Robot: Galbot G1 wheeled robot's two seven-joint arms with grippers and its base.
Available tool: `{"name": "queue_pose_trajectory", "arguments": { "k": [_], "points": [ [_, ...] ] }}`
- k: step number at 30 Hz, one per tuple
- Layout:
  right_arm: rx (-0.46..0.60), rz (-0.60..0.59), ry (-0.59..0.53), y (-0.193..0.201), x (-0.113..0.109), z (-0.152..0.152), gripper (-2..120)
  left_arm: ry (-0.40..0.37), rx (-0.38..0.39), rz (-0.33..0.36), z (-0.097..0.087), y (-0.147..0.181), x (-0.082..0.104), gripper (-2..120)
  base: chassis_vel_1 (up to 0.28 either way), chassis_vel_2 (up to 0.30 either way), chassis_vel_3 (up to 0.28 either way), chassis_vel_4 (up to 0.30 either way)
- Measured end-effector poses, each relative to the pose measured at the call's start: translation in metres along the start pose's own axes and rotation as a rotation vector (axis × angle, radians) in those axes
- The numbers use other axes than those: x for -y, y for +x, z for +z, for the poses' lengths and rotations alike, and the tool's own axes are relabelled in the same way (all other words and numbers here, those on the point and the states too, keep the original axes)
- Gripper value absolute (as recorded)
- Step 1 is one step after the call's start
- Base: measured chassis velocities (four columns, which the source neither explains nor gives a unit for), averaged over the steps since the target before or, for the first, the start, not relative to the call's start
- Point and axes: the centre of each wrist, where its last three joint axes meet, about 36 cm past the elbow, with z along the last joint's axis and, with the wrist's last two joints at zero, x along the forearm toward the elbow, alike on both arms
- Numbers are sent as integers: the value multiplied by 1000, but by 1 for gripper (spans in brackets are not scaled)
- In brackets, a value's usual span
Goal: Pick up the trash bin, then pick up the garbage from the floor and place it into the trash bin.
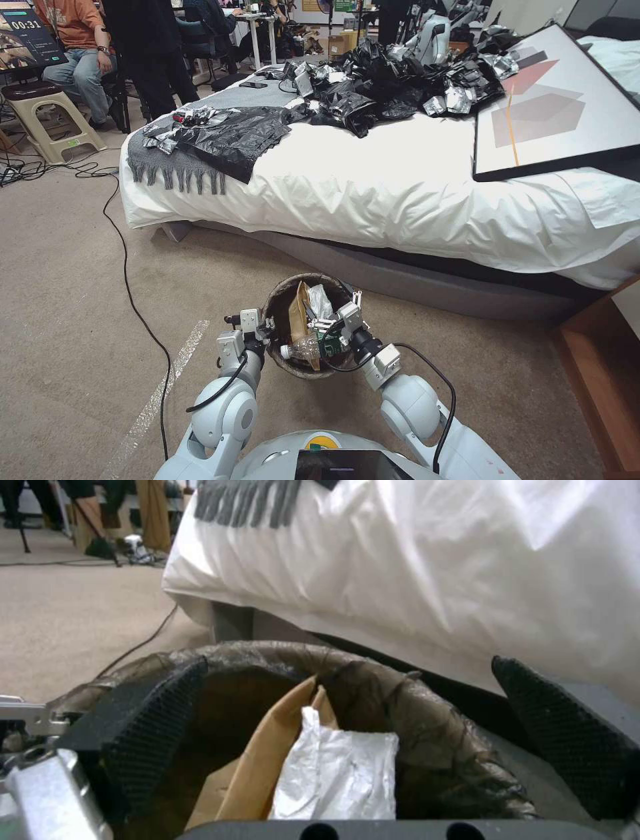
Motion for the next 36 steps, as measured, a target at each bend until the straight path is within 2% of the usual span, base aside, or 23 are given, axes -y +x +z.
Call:
{"name": "queue_pose_trajectory", "arguments": {
  "k": [10, 15, 18, 19, 20, 22, 25, 36],
  "points": [
    [42, 12, 9, -1, 3, -14, 100, 1, -6, 0, 2, -2, -1, 0, 0, 0, 0, 0],
    [108, 68, 23, 0, 7, -37, 100, -6, 0, -1, 3, -3, -3, 0, 0, 0, 0, 0],
    [164, 190, 1, 3, 7, -63, 100, -6, 15, 1, 3, -3, -5, 0, 0, 0, 0, 0],
    [173, 323, -27, 6, 7, -72, 100, -7, 20, -1, 4, -2, -6, 0, 0, 0, 0, 0],
    [173, 323, -27, 6, 7, -72, 100, -7, 20, -1, 4, -2, -6, 0, 0, 0, 0, 0],
    [150, 422, -43, 12, 10, -71, 100, -10, 34, 0, 4, -2, -7, 0, 0, 0, 0, 0],
    [156, 470, -27, 19, 18, -64, 100, -8, 40, 4, 5, -1, -8, 0, 0, 0, 0, 0],
    [144, 559, -10, 30, 32, -40, 100, -4, 53, 8, 4, -1, -10, 0, 0, 0, 0, 0]
  ]
}}
